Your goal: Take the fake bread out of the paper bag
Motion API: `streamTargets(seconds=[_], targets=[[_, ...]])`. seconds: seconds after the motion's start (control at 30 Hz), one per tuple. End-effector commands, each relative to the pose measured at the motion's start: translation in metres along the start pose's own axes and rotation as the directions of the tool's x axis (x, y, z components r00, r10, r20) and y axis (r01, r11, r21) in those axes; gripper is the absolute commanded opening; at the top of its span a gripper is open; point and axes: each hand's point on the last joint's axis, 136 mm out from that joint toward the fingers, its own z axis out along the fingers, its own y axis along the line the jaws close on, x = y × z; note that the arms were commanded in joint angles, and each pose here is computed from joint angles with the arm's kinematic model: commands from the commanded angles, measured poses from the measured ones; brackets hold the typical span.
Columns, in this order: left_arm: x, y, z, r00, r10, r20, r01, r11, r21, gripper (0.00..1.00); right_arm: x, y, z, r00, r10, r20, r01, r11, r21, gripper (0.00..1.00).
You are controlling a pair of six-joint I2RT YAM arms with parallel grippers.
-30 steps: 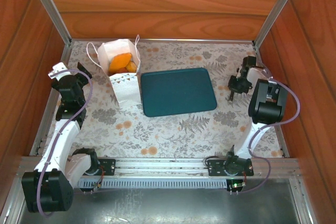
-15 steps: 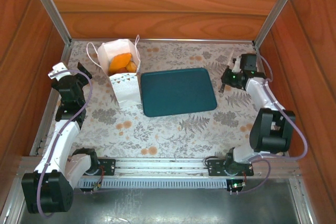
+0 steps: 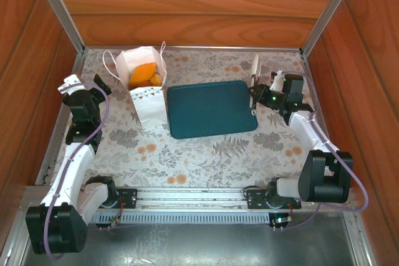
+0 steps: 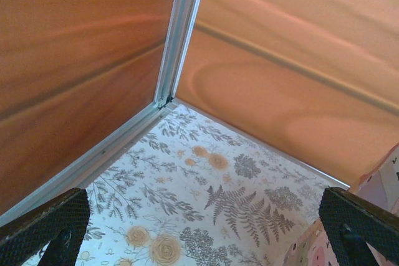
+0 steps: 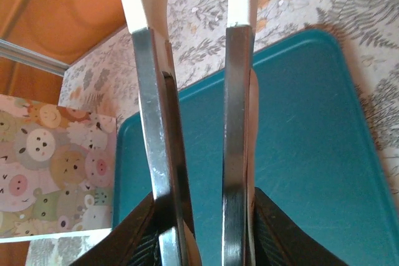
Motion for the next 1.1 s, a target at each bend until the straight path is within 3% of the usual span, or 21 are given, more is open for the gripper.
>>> streamTargets(seconds=[0.0, 0.2, 0.43, 0.6, 0.9, 1.07], targets=[[-0.005, -0.001, -0.004, 1.0, -0.022, 0.012, 0.022, 1.0, 0.016, 1.0, -0.006, 0.026, -0.002, 1.0, -0.004, 0.026, 0.006, 0.994, -0.108, 0.38], [-0.005, -0.002, -0.004, 1.0, -0.025, 0.008, 0.024, 1.0, 0.018, 1.0, -0.002, 0.03, 0.005, 1.0, 0.014, 0.005, -0.014, 0.993, -0.121, 0.38], [-0.001, -0.003, -0.005, 1.0, -0.021, -0.002, 0.021, 0.999, 0.026, 1.0, 0.001, 0.032, 0.008, 0.999, 0.018, -0.026, -0.021, 0.994, -0.108, 0.29], [-0.007, -0.012, -0.01, 0.999, -0.028, -0.018, 0.029, 0.997, 0.07, 1.0, 0.004, 0.036, 0.006, 0.999, 0.01, -0.039, -0.014, 0.995, -0.095, 0.29], [-0.043, -0.006, -0.054, 0.989, -0.087, -0.118, 0.087, 0.996, -0.005, 1.0, 0.008, 0.039, 0.005, 0.998, -0.001, -0.068, -0.003, 0.998, -0.057, 0.28], [-0.049, -0.035, -0.075, 0.962, -0.142, -0.234, 0.173, 0.978, 0.12, 1.0, 0.011, 0.042, 0.006, 0.996, -0.008, -0.085, 0.005, 0.999, -0.037, 0.27]])
